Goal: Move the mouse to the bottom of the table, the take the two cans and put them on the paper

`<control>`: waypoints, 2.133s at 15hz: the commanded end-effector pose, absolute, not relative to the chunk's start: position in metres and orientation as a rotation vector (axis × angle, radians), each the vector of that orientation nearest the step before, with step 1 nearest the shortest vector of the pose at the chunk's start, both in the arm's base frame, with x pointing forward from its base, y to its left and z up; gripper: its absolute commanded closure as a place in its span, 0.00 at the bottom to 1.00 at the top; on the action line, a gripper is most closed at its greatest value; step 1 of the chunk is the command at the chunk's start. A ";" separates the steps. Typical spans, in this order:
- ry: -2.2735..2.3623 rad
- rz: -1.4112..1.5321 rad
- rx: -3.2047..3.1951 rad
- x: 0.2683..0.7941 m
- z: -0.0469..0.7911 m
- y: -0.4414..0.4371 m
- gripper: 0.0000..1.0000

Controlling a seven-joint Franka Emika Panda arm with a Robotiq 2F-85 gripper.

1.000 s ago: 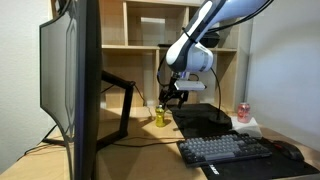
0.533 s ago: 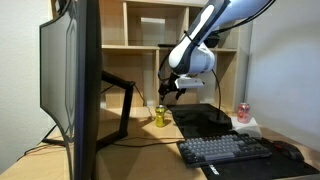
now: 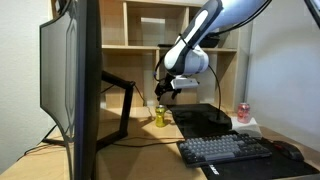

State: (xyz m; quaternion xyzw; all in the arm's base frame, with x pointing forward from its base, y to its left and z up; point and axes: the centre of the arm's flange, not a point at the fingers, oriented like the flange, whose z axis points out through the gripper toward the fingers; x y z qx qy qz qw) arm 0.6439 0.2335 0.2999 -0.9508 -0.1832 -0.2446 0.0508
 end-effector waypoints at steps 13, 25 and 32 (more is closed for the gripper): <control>-0.450 -0.841 -2.904 0.703 0.267 0.264 0.00; -0.377 -0.755 -2.925 0.705 0.241 0.253 0.00; -0.354 -0.698 -2.909 0.704 0.233 0.254 0.00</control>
